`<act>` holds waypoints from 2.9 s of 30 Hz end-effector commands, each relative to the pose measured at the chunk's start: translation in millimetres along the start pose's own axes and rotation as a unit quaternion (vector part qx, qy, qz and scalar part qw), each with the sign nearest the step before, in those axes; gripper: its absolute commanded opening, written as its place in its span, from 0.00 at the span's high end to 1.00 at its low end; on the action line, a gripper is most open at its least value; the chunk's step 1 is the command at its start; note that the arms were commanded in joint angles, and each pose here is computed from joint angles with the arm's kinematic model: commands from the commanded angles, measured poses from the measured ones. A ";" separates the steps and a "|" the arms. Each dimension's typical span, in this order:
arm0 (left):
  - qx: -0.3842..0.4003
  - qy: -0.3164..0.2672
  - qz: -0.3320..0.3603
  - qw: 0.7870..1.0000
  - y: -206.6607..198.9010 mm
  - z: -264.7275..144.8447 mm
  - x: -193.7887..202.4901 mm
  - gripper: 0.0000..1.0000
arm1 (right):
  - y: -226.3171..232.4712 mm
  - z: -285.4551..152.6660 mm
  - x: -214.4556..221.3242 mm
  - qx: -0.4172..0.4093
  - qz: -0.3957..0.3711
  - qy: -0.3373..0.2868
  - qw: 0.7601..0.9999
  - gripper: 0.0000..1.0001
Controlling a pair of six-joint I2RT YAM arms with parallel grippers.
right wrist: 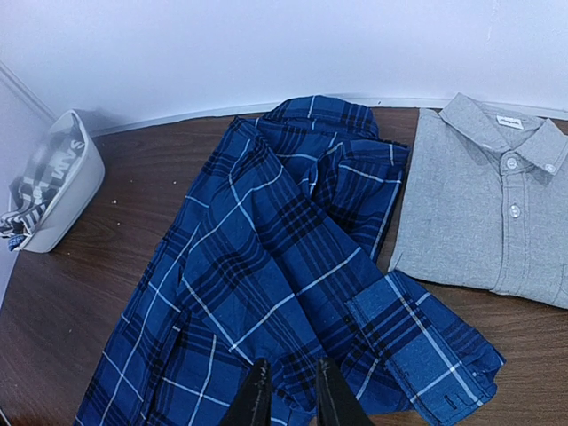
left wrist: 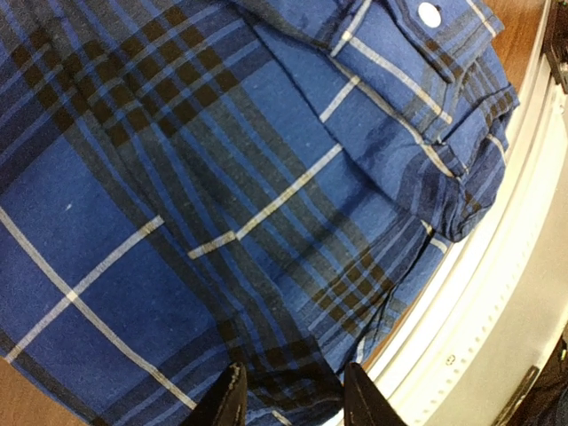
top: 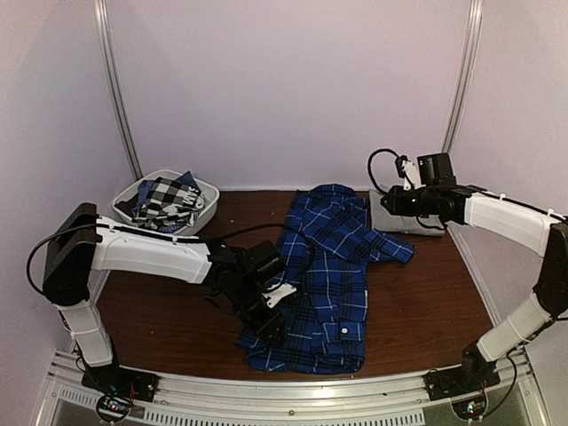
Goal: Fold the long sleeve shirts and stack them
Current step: Smooth out the rectangle-folded shirt at the center of the board, then pick up the sleeve from the rectangle-folded shirt.
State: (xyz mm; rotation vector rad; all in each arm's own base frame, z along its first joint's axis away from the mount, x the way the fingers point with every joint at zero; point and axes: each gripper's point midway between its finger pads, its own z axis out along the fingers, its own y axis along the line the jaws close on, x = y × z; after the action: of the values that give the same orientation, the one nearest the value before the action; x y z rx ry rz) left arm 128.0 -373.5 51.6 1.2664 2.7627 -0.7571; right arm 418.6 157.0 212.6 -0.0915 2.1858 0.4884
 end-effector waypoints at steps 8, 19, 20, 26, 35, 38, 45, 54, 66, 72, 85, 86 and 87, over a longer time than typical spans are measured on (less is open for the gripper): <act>-0.025 -0.012 0.025 0.999 -8.2 -7.7 -13.9 0.98 | 5.4 -7.2 -2.2 -0.008 0.002 -0.016 1.000 0.81; 0.051 -0.028 0.071 0.996 -42.8 -22.0 -15.7 1.00 | 3.1 0.7 12.8 -0.009 0.010 -0.001 1.000 0.81; 0.062 -0.030 0.074 0.995 -46.5 -22.6 -14.9 1.00 | 2.2 1.6 14.9 -0.007 0.011 0.002 1.000 0.81; 0.084 -0.021 0.080 0.993 -47.5 -12.1 -6.0 1.00 | -7.3 4.6 26.2 0.012 0.014 0.011 1.000 0.82; 0.074 0.021 0.065 0.995 -26.1 29.1 8.3 1.00 | -35.9 10.6 50.4 0.075 0.035 0.027 0.996 0.77; 0.074 0.022 0.067 0.995 -23.7 35.4 4.2 1.00 | -42.4 17.6 56.6 0.087 0.043 0.035 0.995 0.76; 0.069 -0.001 0.070 0.995 -17.4 18.6 -9.5 0.74 | -68.0 26.4 62.3 0.146 0.040 0.052 0.987 0.66; 0.091 -0.069 0.082 0.990 -35.3 -32.3 -42.0 0.43 | -117.6 15.6 89.6 0.168 0.096 0.063 0.979 0.50; 0.047 -0.151 0.030 0.987 1.8 -78.6 -83.5 0.41 | -136.4 41.8 119.0 0.094 0.190 0.075 0.974 0.54; 0.032 -0.175 0.012 0.984 12.9 -87.8 -95.3 0.42 | -146.0 52.1 124.4 0.093 0.205 0.079 0.971 0.58; 0.024 -0.182 -0.002 0.983 20.1 -87.7 -101.4 0.43 | -167.9 44.9 122.3 0.150 0.193 0.076 0.967 0.51; 0.024 -0.181 -0.003 0.983 20.2 -87.2 -101.4 0.43 | -169.1 44.6 121.4 0.151 0.194 0.075 0.967 0.51; 0.025 -0.181 -0.004 0.983 20.5 -86.8 -101.6 0.43 | -168.7 45.1 120.6 0.149 0.194 0.074 0.967 0.51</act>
State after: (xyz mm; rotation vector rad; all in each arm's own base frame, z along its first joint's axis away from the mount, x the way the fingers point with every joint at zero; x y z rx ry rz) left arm 214.8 -390.0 122.0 1.0407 2.5362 -0.9330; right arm 409.8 45.1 30.7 0.4652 2.4450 0.4276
